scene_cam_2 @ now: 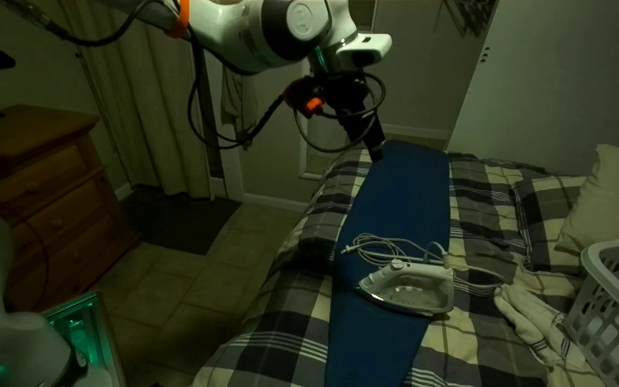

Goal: Move the power cord to the right side of the iron

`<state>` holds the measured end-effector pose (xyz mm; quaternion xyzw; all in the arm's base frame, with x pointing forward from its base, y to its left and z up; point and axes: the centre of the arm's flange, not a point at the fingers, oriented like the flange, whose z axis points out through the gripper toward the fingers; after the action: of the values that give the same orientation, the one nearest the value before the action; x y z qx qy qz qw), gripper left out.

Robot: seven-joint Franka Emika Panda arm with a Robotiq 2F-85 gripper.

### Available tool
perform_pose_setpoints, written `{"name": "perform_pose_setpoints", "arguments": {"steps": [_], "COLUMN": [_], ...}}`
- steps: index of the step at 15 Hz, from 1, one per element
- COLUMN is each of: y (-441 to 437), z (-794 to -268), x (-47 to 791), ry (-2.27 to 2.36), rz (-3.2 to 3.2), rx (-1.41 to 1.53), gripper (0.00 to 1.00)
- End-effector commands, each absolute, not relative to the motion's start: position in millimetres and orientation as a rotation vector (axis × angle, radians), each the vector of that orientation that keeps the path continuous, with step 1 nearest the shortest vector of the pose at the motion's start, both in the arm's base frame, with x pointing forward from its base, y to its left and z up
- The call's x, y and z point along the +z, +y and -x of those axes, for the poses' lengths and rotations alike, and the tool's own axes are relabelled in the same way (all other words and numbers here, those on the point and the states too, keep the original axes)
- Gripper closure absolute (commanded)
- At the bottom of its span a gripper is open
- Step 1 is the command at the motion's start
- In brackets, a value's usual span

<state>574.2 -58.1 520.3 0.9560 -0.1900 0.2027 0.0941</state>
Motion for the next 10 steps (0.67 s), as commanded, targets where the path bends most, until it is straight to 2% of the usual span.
{"name": "perform_pose_setpoints", "arguments": {"steps": [1, 10], "y": [-102.9, -118.1], "z": [-635.9, -732.8], "x": [506.2, 410.1], "ry": [-0.545, -0.589], "rz": [-2.972, -3.236], "rx": [0.547, 0.246], "gripper": [0.0, 0.0]}}
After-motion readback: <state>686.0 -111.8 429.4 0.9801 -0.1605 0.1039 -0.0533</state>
